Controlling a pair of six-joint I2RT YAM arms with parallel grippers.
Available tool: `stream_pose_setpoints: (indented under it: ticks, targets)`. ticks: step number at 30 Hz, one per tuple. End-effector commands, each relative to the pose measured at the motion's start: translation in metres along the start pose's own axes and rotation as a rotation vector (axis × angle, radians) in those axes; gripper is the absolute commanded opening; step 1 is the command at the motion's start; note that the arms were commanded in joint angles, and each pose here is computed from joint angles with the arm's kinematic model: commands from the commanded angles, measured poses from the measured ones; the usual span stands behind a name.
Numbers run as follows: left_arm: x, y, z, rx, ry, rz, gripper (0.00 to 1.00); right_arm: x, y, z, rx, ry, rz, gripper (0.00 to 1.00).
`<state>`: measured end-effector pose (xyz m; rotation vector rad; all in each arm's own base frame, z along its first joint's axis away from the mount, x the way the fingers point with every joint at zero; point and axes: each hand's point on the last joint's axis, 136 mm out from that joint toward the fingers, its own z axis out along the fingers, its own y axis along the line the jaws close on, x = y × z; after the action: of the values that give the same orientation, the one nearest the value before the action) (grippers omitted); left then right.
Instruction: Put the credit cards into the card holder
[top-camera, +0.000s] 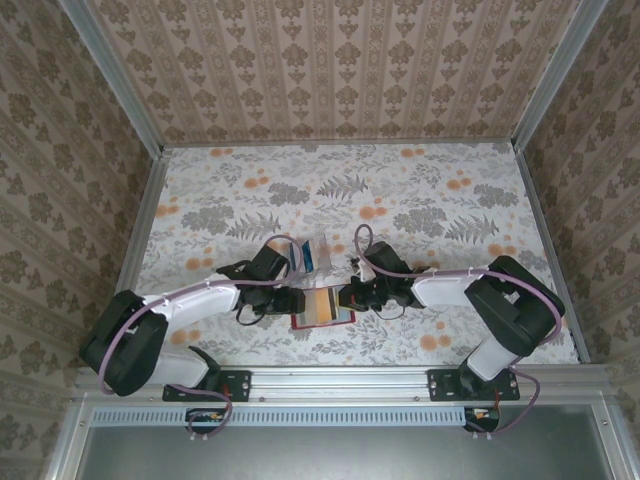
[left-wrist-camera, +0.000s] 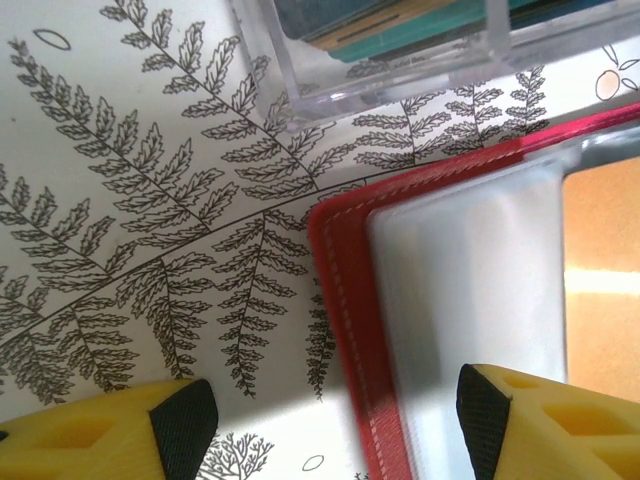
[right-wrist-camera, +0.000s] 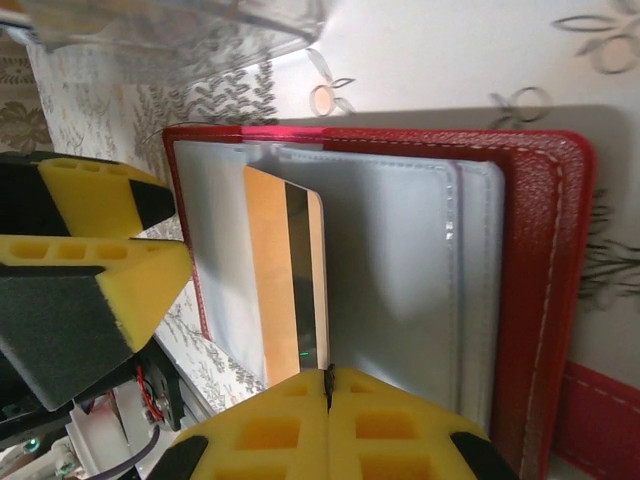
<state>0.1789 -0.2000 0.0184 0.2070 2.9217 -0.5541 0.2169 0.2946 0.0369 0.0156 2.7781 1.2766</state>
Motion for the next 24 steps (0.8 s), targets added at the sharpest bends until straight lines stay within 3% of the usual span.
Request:
stream_pose_setpoints:
  ticks: [1, 5, 9, 14, 24]
  targets:
    - [-0.001, -0.024, 0.019, 0.114, 0.001, 0.043, 0.70, -0.002, -0.002, 0.006, 0.021, -0.002, 0.028, 0.00]
    - [0.001, -0.022, 0.021, 0.115, 0.004, 0.042, 0.69, -0.002, -0.002, 0.007, 0.018, 0.000, 0.037, 0.00]
    - [0.002, -0.022, 0.024, 0.118, 0.004, 0.037, 0.67, -0.001, -0.002, 0.010, 0.002, 0.008, 0.042, 0.14]
    - [0.003, -0.021, 0.025, 0.117, 0.011, 0.034, 0.66, -0.001, 0.004, 0.011, -0.038, 0.009, 0.045, 0.22]
    - [0.003, -0.020, 0.025, 0.116, 0.009, 0.035, 0.66, 0.000, 0.010, 0.012, -0.067, 0.022, 0.036, 0.27]
